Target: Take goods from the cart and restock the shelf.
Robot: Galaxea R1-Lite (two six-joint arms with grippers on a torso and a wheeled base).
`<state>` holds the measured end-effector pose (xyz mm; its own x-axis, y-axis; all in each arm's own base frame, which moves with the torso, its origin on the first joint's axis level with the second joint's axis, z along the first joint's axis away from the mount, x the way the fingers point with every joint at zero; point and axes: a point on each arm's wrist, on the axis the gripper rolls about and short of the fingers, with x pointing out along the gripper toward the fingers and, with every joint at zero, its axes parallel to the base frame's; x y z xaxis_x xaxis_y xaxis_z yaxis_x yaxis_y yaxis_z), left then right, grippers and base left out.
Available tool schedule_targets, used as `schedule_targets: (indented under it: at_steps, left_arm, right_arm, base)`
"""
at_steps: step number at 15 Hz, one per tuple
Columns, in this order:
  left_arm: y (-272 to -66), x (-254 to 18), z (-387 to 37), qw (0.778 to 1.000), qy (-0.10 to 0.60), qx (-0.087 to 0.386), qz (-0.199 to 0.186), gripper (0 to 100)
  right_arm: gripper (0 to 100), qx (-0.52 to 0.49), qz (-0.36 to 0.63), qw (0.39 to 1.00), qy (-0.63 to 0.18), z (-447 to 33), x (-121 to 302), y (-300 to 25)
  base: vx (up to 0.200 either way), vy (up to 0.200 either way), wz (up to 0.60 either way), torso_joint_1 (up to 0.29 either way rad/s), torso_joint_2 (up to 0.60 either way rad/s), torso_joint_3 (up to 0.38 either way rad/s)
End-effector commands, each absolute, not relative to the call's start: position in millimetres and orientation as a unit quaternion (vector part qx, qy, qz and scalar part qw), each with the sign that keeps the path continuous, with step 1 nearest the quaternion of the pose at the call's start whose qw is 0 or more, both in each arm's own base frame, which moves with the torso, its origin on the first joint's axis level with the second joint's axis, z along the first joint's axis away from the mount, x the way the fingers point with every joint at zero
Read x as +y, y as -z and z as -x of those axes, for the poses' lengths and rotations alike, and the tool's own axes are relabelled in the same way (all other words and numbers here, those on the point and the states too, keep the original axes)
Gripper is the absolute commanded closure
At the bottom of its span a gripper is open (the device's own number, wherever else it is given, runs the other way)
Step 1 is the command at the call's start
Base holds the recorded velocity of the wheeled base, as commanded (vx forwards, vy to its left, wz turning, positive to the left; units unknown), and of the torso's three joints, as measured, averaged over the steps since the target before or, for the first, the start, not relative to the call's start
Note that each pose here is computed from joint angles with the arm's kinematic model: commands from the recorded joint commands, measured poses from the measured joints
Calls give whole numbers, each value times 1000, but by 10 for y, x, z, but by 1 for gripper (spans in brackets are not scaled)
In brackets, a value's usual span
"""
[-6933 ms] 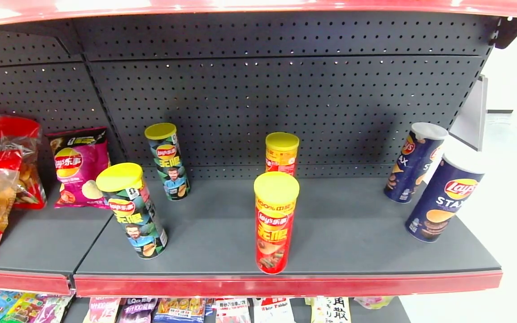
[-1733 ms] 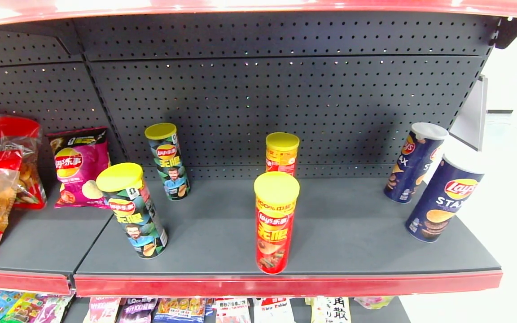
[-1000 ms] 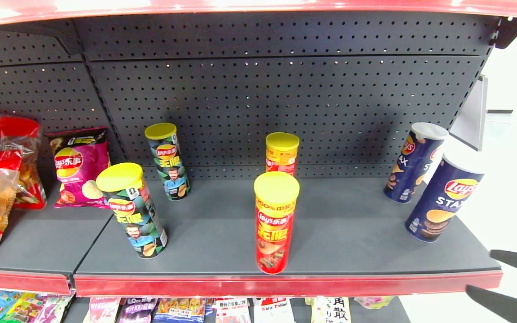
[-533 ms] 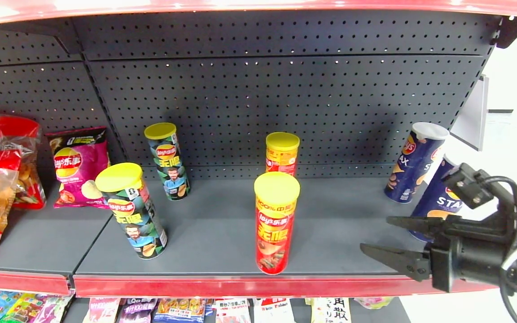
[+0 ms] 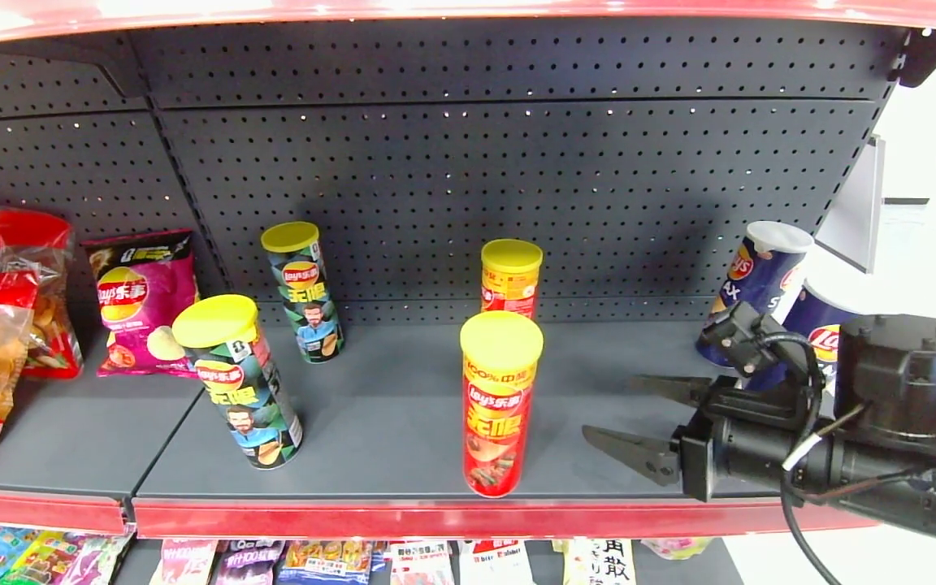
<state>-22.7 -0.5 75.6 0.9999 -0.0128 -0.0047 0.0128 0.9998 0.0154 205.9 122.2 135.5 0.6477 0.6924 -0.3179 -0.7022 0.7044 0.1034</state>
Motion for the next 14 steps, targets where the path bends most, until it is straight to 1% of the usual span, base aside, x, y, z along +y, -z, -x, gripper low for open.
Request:
schedule_targets:
  at_steps: [1,5,6,9,14]
  left_arm:
    - [-757,-6,227,1000,6,2,-8,0]
    - [-757,-6,227,1000,6,2,-8,0]
    - [-757,-6,227,1000,6,2,-8,0]
    - [-757,-6,227,1000,6,2,-8,0]
    - [-757,-6,227,1000,6,2,-8,0]
  right_arm:
    - [0,189,17,902,-387,-2144,1294,-1212]
    - [0,173,14,904,-392,-2282,1366,-1136]
    - [0,163,8,894,-418,-2415,1386,-1152]
    - [0,148,23,867,-475,-2393,1420,-1166]
    - [0,136,33,858,-494,-2480,1577,-1140]
  base:
    - [0,0,0,0,0,0]
    - [0,0,0,0,0,0]
    - [0,0,0,0,0,0]
    - [0,0,0,0,0,0]
    - [0,0,0,0,0,0]
